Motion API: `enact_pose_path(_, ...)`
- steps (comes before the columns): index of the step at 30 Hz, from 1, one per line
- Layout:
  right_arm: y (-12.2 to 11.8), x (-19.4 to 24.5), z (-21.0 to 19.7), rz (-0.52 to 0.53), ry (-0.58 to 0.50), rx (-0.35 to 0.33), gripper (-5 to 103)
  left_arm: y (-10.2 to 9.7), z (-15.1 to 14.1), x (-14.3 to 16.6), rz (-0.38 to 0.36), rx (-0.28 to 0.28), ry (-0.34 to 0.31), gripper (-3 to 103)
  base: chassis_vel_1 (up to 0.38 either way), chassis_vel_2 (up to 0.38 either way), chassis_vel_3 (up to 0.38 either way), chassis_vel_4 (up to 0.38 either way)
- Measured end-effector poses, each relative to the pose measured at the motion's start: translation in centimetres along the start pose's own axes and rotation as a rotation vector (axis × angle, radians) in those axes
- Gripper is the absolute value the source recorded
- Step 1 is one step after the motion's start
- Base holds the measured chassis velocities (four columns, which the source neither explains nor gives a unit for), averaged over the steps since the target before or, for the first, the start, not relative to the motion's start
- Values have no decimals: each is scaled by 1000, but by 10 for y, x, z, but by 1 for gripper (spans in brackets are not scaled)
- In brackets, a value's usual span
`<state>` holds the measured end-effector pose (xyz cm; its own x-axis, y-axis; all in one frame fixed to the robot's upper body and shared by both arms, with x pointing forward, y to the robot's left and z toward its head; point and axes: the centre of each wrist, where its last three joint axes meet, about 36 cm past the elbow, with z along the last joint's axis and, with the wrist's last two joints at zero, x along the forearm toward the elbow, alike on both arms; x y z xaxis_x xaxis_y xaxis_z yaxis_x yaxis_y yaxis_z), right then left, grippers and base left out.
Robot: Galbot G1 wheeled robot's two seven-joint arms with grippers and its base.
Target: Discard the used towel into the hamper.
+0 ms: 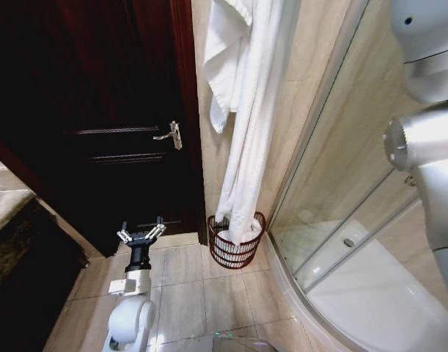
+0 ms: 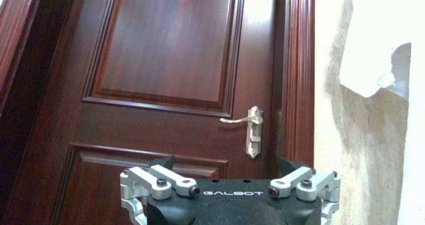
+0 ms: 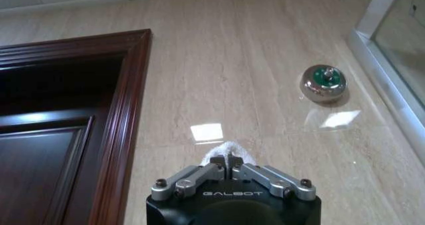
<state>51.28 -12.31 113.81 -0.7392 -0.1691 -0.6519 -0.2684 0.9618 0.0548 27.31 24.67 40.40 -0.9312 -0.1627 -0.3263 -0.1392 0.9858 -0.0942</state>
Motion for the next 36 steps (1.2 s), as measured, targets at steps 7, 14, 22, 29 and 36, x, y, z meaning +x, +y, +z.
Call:
enact_pose_path(7,-3,-6,-13,6,-12,2,2,0,0,1,-5,0,2,100,0,0,0,0)
enact_pose_path(14,-10,-8,-8,14,-6,6,2,-1,-2,3,-9,0,-1,100,0,0,0,0)
enact_pose_path(22,-14,-2,-10,16,-14,7,2,-1,-5,3,-5,-3,-8,100,0,0,0,0)
enact_pose_path(29,-12,-4,3,16,-3,-3,2,-3,-6,4,-3,-1,-7,100,0,0,0,0)
enact_pose_path(36,-19,-12,49,29,12,3,2,-3,-7,4,-4,1,-22,100,0,0,0,0)
